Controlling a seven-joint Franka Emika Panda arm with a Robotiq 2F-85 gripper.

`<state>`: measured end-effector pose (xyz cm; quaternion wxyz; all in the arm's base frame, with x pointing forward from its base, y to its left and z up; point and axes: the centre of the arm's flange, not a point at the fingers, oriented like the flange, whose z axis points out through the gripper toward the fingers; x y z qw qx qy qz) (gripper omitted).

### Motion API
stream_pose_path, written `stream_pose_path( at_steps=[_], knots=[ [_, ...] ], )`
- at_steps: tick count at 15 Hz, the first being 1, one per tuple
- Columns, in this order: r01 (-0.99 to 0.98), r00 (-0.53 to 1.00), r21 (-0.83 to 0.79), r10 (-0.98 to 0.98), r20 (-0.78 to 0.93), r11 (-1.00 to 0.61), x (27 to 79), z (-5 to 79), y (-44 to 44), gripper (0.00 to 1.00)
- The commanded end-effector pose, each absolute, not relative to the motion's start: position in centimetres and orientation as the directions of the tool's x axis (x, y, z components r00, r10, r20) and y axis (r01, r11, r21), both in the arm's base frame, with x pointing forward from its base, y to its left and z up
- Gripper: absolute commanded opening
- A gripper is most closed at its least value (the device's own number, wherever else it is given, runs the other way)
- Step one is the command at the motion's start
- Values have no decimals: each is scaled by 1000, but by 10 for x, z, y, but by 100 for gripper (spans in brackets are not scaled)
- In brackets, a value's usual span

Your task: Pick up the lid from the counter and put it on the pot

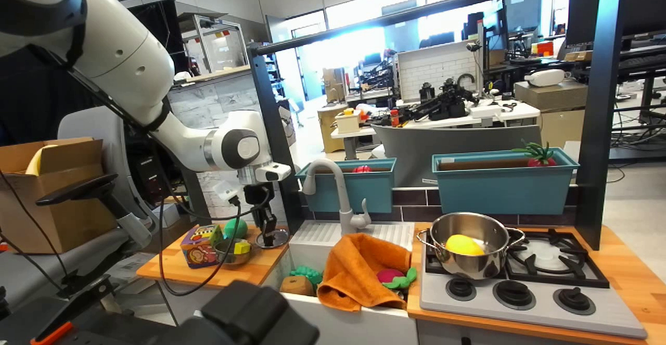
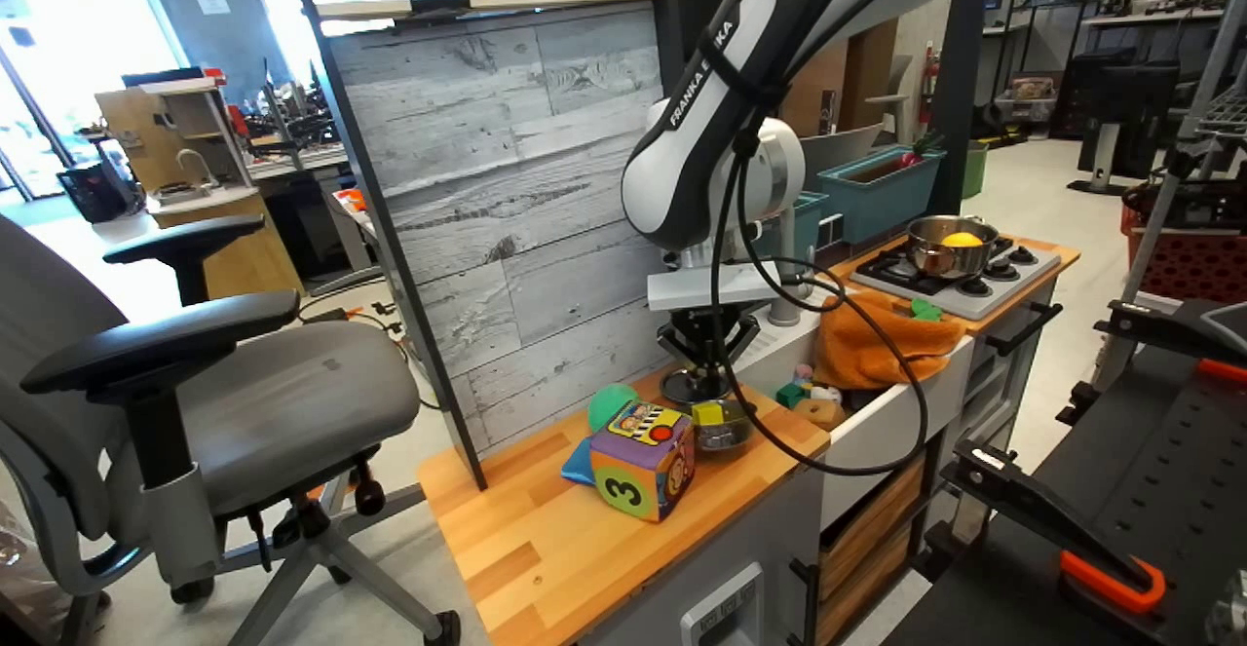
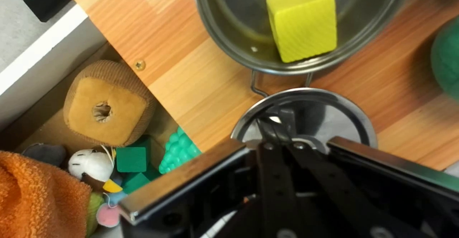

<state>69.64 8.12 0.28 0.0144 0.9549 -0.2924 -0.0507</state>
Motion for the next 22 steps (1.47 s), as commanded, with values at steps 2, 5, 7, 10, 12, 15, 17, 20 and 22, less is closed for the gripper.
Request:
stream_pose_path(
  at_steps=[2,5,7,10,12,15,17,20,22],
  knots=[
    [-491,869,60,-493,-42,-869,697,27,93,0],
    [-447,893,56,-449,-20,-893,686,43,99,34],
    [-431,902,51,-432,5,-901,686,50,100,48],
    [-428,904,48,-427,31,-902,689,57,99,70],
    [-430,903,42,-428,46,-902,692,60,96,85],
    [-439,897,26,-437,70,-898,702,56,91,100],
    [-452,890,29,-450,69,-891,709,48,89,100],
    [-465,884,32,-463,68,-885,715,40,88,100],
    [-473,880,35,-470,68,-881,718,35,89,100]
  ],
)
